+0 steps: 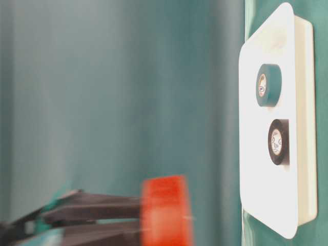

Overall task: Pick up the tape from a random location and place it into the white case.
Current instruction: 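Lower the left gripper into the orange-red roll's hole and grip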

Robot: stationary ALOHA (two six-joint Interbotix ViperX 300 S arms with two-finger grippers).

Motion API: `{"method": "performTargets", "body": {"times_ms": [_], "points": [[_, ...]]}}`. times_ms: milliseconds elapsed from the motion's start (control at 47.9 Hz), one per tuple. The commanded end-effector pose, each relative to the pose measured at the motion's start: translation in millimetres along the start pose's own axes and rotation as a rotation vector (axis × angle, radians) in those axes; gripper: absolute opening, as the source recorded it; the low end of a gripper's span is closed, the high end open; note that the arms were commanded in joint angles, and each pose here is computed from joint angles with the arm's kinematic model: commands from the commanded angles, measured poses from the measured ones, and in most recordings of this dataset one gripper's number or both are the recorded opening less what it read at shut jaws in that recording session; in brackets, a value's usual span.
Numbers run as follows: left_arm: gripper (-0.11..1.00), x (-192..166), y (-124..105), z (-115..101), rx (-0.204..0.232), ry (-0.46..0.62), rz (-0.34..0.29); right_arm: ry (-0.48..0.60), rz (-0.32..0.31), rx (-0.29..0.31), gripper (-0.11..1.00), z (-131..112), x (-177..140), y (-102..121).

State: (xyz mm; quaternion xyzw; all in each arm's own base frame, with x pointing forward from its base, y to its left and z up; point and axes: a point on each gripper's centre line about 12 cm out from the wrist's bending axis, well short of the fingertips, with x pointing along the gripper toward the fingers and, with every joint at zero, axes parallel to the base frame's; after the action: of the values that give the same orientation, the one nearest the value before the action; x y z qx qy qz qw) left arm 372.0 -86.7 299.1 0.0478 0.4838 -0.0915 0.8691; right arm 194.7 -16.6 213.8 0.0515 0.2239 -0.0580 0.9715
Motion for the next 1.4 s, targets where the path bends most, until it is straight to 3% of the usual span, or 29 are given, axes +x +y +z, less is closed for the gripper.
{"method": "performTargets", "body": {"times_ms": [0,251,1378], "points": [[0.22,-31.4,0.3,13.1,0.002,-0.075,0.001,-0.030,0.003,0.001,0.90,12.2,-0.8,1.0],[0.22,-45.4,0.7,18.0,0.004,-0.077,0.005,-0.032,0.003,0.000,0.90,12.8,-0.8,1.0],[0.22,-44.3,0.8,15.9,0.003,-0.074,0.005,-0.028,0.001,0.000,0.90,12.3,-0.6,0.9]]}}
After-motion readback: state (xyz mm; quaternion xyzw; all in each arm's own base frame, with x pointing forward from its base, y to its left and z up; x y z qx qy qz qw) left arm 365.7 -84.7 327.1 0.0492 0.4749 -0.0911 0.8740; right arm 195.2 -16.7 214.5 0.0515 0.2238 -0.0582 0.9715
